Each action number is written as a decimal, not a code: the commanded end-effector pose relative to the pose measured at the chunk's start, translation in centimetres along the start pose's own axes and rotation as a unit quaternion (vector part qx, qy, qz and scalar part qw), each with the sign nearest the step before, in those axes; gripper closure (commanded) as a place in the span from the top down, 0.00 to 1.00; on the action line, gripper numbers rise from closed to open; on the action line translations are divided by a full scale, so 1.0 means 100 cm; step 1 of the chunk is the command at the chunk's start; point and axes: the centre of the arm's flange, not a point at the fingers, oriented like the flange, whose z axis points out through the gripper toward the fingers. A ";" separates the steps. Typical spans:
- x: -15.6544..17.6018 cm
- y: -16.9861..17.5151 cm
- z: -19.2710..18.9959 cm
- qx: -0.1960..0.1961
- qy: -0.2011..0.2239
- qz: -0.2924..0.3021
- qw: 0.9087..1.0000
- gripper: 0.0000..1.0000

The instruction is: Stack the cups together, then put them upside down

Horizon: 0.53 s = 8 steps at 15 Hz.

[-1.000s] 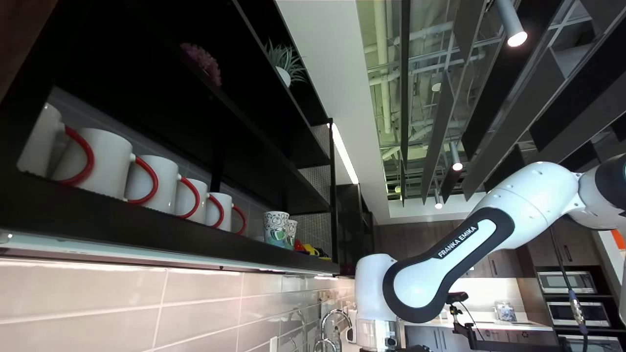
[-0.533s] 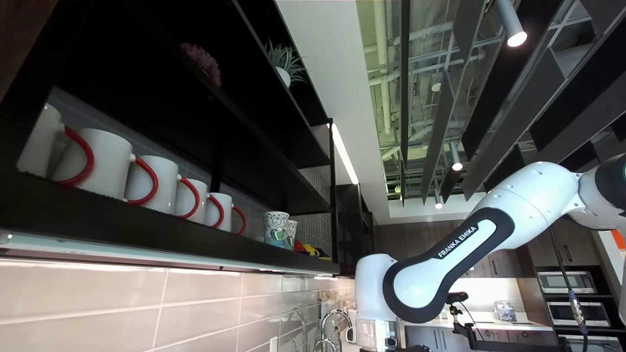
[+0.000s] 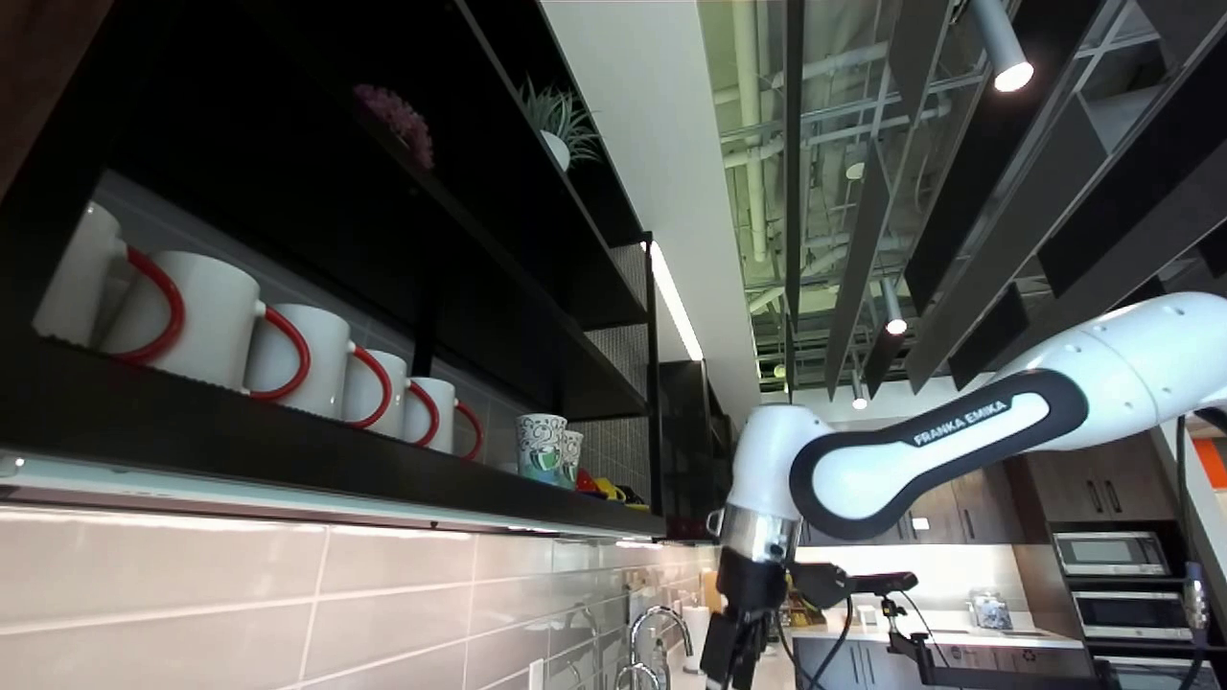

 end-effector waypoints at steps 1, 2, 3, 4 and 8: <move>0.007 0.013 -0.081 -0.031 0.096 0.022 0.995 1.00; 0.006 0.010 -0.047 -0.010 0.056 0.009 0.998 1.00; 0.006 0.012 -0.062 -0.010 0.070 0.011 0.997 1.00; 0.004 0.012 -0.064 -0.010 0.070 0.011 0.997 1.00; 0.005 0.011 -0.048 -0.011 0.053 0.009 0.998 1.00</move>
